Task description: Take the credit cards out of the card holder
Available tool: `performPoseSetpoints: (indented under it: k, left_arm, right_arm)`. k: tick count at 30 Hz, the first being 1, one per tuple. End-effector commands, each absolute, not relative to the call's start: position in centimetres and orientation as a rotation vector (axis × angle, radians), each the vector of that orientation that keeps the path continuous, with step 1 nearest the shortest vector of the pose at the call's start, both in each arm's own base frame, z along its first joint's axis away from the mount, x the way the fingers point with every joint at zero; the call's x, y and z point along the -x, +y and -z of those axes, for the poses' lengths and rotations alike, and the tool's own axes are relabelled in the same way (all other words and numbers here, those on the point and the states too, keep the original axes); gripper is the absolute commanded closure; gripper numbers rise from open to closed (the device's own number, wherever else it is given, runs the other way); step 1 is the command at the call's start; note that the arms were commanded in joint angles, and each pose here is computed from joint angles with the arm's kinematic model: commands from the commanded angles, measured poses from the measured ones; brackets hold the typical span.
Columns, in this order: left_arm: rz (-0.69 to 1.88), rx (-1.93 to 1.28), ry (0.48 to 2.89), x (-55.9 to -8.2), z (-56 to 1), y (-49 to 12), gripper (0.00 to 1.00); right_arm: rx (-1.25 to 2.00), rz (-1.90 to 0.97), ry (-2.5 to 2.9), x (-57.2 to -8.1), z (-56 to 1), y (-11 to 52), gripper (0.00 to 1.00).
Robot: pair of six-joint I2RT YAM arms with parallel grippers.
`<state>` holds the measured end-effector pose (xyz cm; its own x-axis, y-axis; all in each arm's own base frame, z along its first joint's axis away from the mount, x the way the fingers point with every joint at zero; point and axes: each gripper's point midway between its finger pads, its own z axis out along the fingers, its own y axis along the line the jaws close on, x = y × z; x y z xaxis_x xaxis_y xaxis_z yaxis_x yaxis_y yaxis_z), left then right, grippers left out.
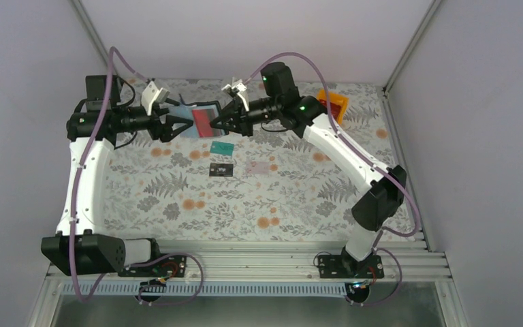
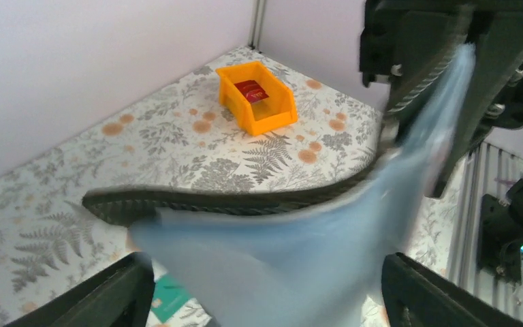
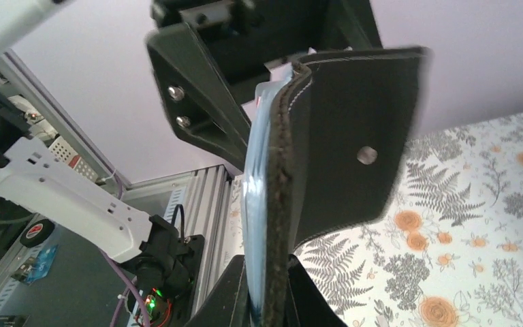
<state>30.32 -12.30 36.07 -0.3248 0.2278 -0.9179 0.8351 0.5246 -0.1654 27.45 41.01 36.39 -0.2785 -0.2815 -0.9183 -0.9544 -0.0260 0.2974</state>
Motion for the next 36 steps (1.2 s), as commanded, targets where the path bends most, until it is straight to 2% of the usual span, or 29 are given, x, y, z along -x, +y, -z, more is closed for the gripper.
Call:
performPoseSetpoints:
  k: [1,3,12,30,33,36]
  left_arm:
    - [0.757,-0.899,1.819,-29.8,-36.6,-12.0,0.08]
    - [0.744,-0.915,1.815,-29.3,-36.7,-12.0,0.0]
    - [0.755,-0.953,1.787,-28.1,-37.1,-12.3,0.0]
    - [0.895,-1.109,1.544,-23.3,-40.4,-14.4,0.0]
    - [0.908,-1.145,1.487,-22.0,-41.2,-14.7,0.04]
    - [0.941,-1.176,1.422,-20.7,-42.0,-15.1,0.12]
  right_arm:
    - [1.393,-1.343,1.427,-24.1,-40.5,39.6,0.96]
    - [1.406,-1.351,1.41,-23.6,-40.7,39.3,0.96]
    - [1.462,-1.327,1.362,-22.9,-41.0,38.9,0.95]
    - [1.542,-1.314,1.18,-19.2,-44.3,36.5,0.94]
    - [1.54,-1.303,1.181,-19.4,-44.2,36.5,0.94]
    - [1.532,-1.31,1.199,-19.7,-43.9,36.7,0.94]
